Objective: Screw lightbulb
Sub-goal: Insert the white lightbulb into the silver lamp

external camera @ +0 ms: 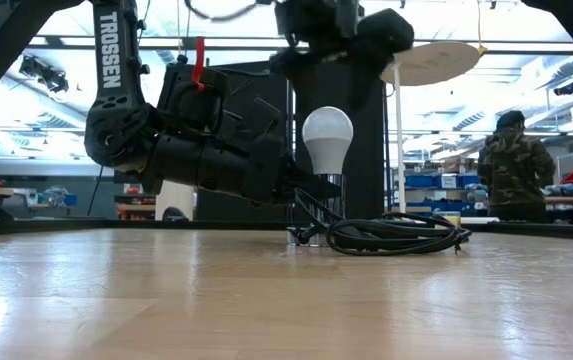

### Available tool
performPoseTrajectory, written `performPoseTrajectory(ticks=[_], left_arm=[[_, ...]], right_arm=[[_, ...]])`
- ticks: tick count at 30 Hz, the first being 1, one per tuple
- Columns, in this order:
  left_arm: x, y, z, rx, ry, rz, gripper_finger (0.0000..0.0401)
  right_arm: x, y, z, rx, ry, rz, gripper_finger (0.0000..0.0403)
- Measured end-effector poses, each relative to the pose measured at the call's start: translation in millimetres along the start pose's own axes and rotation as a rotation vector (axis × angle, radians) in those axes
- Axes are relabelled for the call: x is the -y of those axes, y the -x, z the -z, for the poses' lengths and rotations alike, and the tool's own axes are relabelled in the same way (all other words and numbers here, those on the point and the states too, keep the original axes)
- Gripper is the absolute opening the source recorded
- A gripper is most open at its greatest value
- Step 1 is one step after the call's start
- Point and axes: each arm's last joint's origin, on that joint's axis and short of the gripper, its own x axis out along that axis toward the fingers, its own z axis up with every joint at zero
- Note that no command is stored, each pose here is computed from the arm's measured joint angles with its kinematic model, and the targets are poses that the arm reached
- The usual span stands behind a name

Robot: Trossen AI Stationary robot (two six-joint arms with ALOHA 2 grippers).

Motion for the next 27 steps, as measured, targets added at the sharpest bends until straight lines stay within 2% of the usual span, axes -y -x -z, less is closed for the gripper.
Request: performPoseTrajectory(ticks=[4,8,11,17,21,27], left_arm=[[0.0,0.0,0.0,0.000,0.000,0.000,0.0190],[0.0,0.0,0.0,0.000,-0.001,0.000,0.0190],[0.0,0.0,0.0,0.000,-0.001,-0.001,0.0190],[0.0,0.0,0.1,-0.001,-0.002,-0.001,0.0190],[0.0,0.0,0.3,-0.003,-0.004,-0.001,0.0190],[0.0,0.0,0.3,-0.003,-0.005,-0.001,0.0190]], right_arm=[[-7.6,-17.3,-0.8,-0.063,0.100,-0.035,0.0371],[-11.4,-33.4,-8.0,-0.086,0.182,0.014,0.0371],[-11.4,-42.2,-12.7,-0.050,0.174,0.031,0.0371],[-16.7,-59.8,-10.0,-0.058,0.146,-0.024,0.0368],[-16.0,-64.8,-7.4,-0.065,0.073,-0.029,0.0339],[-8.7,-66.3,-4.0,-0.008,-0.013,-0.050,0.0267]])
